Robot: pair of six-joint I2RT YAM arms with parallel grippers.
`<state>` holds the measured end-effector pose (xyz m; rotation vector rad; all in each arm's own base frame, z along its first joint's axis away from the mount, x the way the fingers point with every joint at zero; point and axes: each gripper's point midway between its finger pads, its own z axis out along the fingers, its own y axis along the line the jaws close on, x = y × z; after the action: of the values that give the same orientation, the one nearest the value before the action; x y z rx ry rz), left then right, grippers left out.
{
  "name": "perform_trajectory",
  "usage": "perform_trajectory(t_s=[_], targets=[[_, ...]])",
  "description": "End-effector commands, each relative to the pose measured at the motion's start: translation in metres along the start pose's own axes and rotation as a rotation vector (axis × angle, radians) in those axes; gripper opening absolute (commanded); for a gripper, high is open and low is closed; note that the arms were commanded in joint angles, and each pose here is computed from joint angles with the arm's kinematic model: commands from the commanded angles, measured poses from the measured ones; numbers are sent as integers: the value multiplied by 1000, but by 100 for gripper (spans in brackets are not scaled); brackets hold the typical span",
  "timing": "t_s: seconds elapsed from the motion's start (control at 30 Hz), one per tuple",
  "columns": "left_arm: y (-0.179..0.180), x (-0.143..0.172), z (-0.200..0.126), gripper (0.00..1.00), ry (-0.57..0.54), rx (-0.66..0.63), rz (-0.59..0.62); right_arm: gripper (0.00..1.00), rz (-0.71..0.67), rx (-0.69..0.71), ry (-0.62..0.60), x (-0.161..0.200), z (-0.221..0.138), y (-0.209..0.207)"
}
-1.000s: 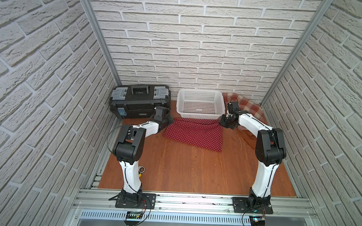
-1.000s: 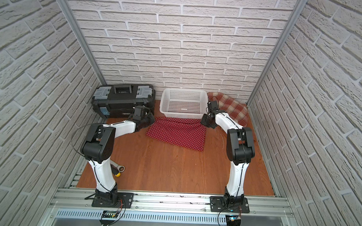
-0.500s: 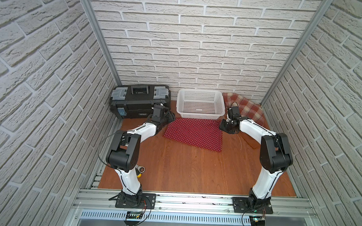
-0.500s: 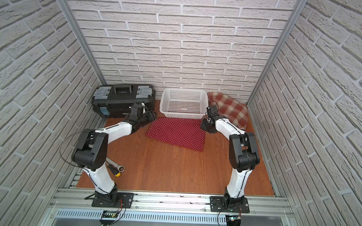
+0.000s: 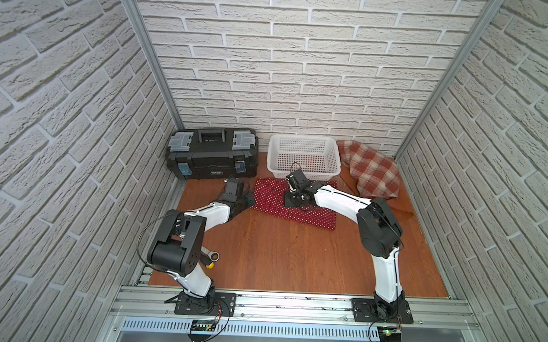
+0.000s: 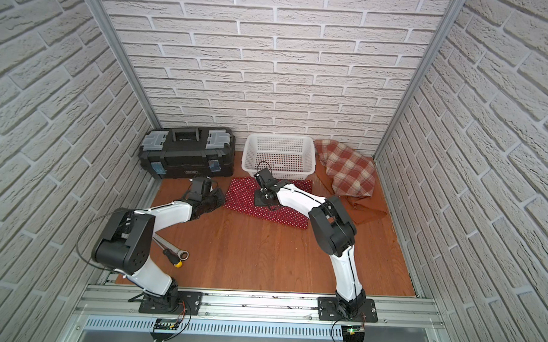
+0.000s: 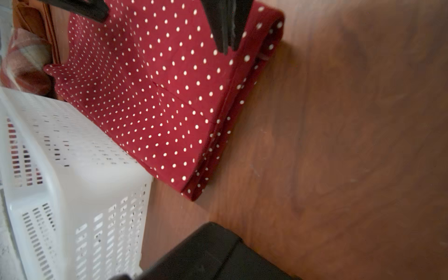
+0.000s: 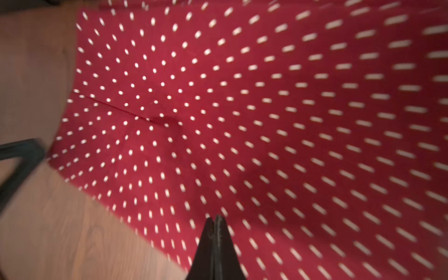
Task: Roll up the skirts
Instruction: Adjust the skirt at the center of the board.
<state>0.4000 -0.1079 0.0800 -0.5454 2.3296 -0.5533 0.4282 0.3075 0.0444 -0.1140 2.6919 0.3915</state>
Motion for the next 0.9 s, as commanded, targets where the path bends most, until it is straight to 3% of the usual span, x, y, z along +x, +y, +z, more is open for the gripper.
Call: perform_trajectory(t_s=[0.0, 0.1, 0.3, 0.5, 0.57, 0.63, 0.73, 0.87], targets=[[5, -20, -28, 0, -77, -18, -4, 2, 12, 27, 93, 20, 13, -8], [8, -19, -43, 0, -81, -33, 14, 2, 28, 29, 177, 59, 10, -19], [4, -4, -59, 0, -69, -9, 46, 2, 31, 1, 329, 149, -31, -43], [-23, 48, -63, 0, 38, 40, 142, 2, 33, 65, 443, 220, -84, -82], [-33, 72, -65, 0, 81, 63, 182, 4, 19, 82, 413, 219, -104, -88], [-35, 94, -69, 2, 115, 66, 209, 13, 4, 102, 344, 201, -127, -89], [-36, 119, -76, 5, 158, 81, 229, 22, -50, 138, 212, 157, -157, -83], [-44, 149, -86, 18, 216, 108, 315, 43, -75, 331, 21, 89, -170, -109]])
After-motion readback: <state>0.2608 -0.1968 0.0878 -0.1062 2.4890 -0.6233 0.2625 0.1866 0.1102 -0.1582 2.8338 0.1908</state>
